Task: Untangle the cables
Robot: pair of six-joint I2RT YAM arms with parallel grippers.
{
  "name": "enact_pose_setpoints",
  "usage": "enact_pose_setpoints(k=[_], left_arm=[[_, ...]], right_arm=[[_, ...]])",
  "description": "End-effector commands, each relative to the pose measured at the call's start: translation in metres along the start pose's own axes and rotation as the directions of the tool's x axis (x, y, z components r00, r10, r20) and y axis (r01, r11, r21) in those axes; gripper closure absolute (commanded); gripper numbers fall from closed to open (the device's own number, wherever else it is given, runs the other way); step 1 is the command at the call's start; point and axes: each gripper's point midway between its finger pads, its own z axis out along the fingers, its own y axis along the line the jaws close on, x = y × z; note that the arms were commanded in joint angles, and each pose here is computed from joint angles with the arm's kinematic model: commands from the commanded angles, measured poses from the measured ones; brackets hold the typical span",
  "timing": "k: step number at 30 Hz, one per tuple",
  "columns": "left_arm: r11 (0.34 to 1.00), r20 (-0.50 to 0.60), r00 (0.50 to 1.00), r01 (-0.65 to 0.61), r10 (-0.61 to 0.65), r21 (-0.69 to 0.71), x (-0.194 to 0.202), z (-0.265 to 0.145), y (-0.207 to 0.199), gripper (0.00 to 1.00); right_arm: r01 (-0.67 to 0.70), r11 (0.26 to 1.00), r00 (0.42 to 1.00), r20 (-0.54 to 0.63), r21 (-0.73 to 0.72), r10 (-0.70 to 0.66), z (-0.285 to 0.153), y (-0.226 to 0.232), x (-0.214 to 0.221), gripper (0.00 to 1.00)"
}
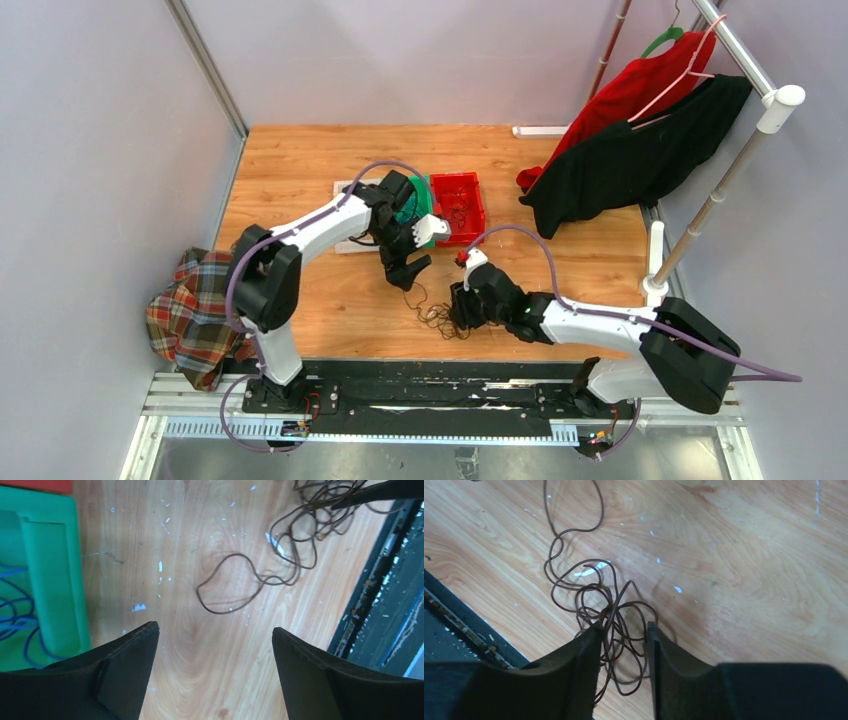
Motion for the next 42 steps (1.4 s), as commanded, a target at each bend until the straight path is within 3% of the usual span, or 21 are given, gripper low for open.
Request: enact_pose_setpoints(k=[1,6,10,15,21,28,33,42], left_arm=[[0.998,0.037,0.998,0.06,-0.059,-0.035,-0.008,0.017,0.019,0.13],[0.996,0.091,0.994,0.066,-0.062,-0.053,-0.012,0.031,0.023,0.15],[1.0,0.106,0.994,0.021,-0.022,0.011,-0.017,0.04,0.013,0.17],[0.995,0.069,0.996,-0.063,0.057,0.078,-0.01,0.051,-0.003,0.18],[0.996,0.022,0.999,-0.044,0.043,0.082,-0.007,0.068,-0.006,0.26],[1.0,0.084,0.996,-0.003,0.002,0.006,-0.036,0.072,0.013,0.28],[0.998,0.125,0.991,-0.054,0.05,0.029,-0.053,0.071,0.014,0.27],[0.988,0.05,0.993,-0.111,0.107,0.104,-0.037,0.09,0.005,0.29]], right_arm=[[0.013,0.998,1.0,0.017,0.066,-0.014,-0.004,-0.013,0.009,0.67],[0.021,0.995,1.0,-0.011,0.1,-0.02,-0.004,-0.024,0.023,0.73],[0.008,0.994,1.0,-0.009,0.109,-0.007,-0.004,-0.026,0.027,0.74],[-0.018,0.991,1.0,0.004,0.135,0.018,-0.007,-0.033,0.031,0.77],[-0.036,0.993,0.999,0.042,0.116,0.031,-0.009,-0.032,0.03,0.78],[-0.036,0.995,0.998,0.062,0.09,0.031,-0.01,-0.032,0.035,0.83],[-0.036,0.997,0.997,0.077,0.072,0.03,-0.012,-0.031,0.038,0.84],[-0.04,0.998,0.99,0.137,0.044,0.034,-0.019,-0.028,0.029,0.85]])
